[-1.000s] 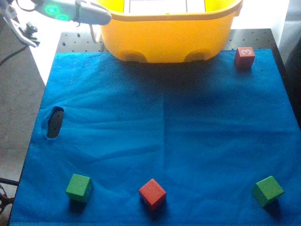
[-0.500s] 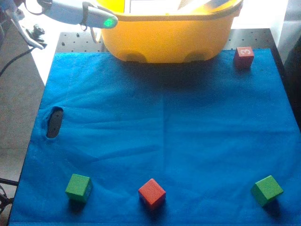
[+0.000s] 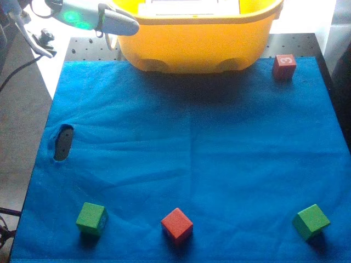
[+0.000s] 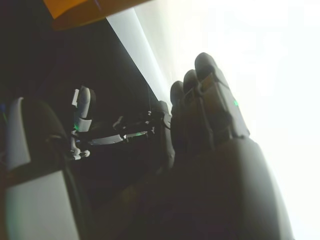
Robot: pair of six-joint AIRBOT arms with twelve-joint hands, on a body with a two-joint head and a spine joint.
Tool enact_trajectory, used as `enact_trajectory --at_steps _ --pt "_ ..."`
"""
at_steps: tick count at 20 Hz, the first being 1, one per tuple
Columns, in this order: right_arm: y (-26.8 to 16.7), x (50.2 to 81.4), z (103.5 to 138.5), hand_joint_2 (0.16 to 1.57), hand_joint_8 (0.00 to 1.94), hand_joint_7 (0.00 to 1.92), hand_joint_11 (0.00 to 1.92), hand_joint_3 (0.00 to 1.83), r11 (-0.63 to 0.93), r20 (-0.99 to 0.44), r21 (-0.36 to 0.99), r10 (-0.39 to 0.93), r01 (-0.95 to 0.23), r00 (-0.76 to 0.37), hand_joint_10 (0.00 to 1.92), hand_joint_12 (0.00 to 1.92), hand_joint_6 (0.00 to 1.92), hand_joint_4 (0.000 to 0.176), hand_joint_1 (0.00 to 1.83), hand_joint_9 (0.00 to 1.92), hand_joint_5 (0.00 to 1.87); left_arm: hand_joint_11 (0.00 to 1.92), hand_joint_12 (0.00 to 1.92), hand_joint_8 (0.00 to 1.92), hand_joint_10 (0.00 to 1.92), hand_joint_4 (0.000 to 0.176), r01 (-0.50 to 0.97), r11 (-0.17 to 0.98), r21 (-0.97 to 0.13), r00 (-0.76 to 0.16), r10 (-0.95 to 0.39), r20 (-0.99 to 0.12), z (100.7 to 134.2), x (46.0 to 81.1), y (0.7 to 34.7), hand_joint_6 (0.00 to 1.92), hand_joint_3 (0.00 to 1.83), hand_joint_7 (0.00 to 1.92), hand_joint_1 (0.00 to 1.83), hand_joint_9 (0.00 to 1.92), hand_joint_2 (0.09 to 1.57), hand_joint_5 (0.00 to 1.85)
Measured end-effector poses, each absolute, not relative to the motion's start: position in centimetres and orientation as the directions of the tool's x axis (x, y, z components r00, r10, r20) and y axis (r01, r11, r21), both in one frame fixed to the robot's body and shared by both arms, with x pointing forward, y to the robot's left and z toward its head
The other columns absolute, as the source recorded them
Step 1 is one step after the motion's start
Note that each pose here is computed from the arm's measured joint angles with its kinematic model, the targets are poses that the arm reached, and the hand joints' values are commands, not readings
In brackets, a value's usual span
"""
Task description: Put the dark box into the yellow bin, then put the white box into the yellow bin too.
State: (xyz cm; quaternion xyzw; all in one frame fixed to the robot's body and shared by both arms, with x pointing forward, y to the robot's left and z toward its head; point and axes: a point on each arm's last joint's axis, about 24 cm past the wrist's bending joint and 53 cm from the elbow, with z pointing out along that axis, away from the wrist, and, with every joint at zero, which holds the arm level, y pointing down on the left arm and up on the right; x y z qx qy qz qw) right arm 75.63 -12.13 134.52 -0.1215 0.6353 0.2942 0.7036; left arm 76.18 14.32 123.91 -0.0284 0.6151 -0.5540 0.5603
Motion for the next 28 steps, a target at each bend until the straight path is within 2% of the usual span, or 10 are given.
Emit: enact_trajectory --at_steps 4,6,7,9,16,20,22,24,27,28 --pt "-13.6 74.6 134.6 0.72 0.01 0.03 0.00 0.00 0.803 -0.965 0.203 0.261 -0.561 0.025 0.00 0.05 0.00 0.176 0.85 0.04 0.00 0.25 0.07 0.01 0.00 0.144 0.584 0.380 -0.717 -0.358 -0.672 -0.648 124.5 76.2 15.3 0.00 0.00 0.26 0.98 0.25 0.76 0.27" --pt "-14.8 73.8 135.0 0.69 0.02 0.13 0.01 0.00 0.803 -0.961 0.208 0.274 -0.558 0.036 0.01 0.03 0.00 0.176 0.81 0.05 0.00 0.31 0.10 0.02 0.02 0.088 0.583 0.368 -0.725 -0.349 -0.692 -0.632 124.9 75.8 16.7 0.00 0.00 0.30 0.90 0.30 0.77 0.24" --pt "-15.3 73.3 135.2 0.70 0.02 0.14 0.00 0.00 0.804 -0.960 0.207 0.278 -0.558 0.045 0.01 0.03 0.00 0.176 0.77 0.06 0.00 0.33 0.11 0.01 0.01 0.090 0.576 0.366 -0.731 -0.343 -0.704 -0.622 125.0 75.6 17.5 0.00 0.00 0.32 0.92 0.33 0.75 0.25" --pt "-16.3 72.3 135.8 0.70 0.00 0.12 0.01 0.00 0.803 -0.955 0.205 0.288 -0.560 0.064 0.00 0.00 0.00 0.176 0.75 0.03 0.00 0.27 0.08 0.00 0.00 0.155 0.576 0.359 -0.734 -0.310 -0.735 -0.603 125.8 74.7 19.9 0.00 0.00 0.26 0.95 0.26 0.73 0.20" --pt "-18.8 68.0 138.2 0.75 0.01 0.09 0.00 0.01 0.790 -0.933 0.193 0.332 -0.582 0.140 0.00 0.00 0.00 0.176 0.79 0.00 0.00 0.09 0.01 0.00 0.01 0.157 0.619 0.355 -0.701 -0.176 -0.807 -0.564 128.7 70.4 26.6 0.00 0.00 0.13 0.90 0.15 0.75 0.10" --pt "-19.4 65.0 140.0 0.72 0.02 0.14 0.04 0.00 0.769 -0.908 0.177 0.368 -0.614 0.199 0.01 0.02 0.00 0.176 0.72 0.05 0.00 0.12 0.03 0.00 0.00 0.130 0.680 0.330 -0.655 -0.156 -0.808 -0.569 129.4 67.0 26.6 0.00 0.02 0.10 0.89 0.15 0.85 0.14" --pt "-19.6 64.0 140.5 0.73 0.00 0.12 0.04 0.00 0.764 -0.901 0.167 0.374 -0.623 0.218 0.01 0.02 0.00 0.176 0.68 0.05 0.00 0.14 0.04 0.02 0.00 0.147 0.696 0.350 -0.627 -0.131 -0.797 -0.590 130.0 65.9 26.9 0.02 0.00 0.14 0.91 0.13 0.80 0.18" --pt "-19.2 63.2 140.5 0.74 0.00 0.10 0.03 0.00 0.765 -0.907 0.130 0.348 -0.631 0.235 0.01 0.01 0.00 0.173 0.67 0.04 0.00 0.21 0.07 0.01 0.01 0.115 0.709 0.355 -0.609 -0.092 -0.810 -0.579 131.3 65.5 28.1 0.01 0.00 0.20 0.94 0.19 0.80 0.19" --pt "-18.2 61.9 140.5 0.75 0.00 0.11 0.00 0.01 0.756 -0.913 0.092 0.324 -0.648 0.248 0.00 0.00 0.00 0.055 0.73 0.03 0.00 0.19 0.06 0.00 0.01 0.068 0.738 0.328 -0.590 -0.082 -0.825 -0.560 132.3 64.2 28.2 0.01 0.00 0.15 0.92 0.16 0.80 0.19" --pt "-18.0 61.5 140.7 0.77 0.01 0.12 0.00 0.02 0.753 -0.911 0.083 0.322 -0.653 0.256 0.01 0.00 0.00 0.019 0.60 0.04 0.00 0.24 0.07 0.01 0.01 0.091 0.750 0.314 -0.582 -0.093 -0.822 -0.563 132.3 63.7 27.7 0.02 0.00 0.22 0.84 0.22 0.81 0.31"
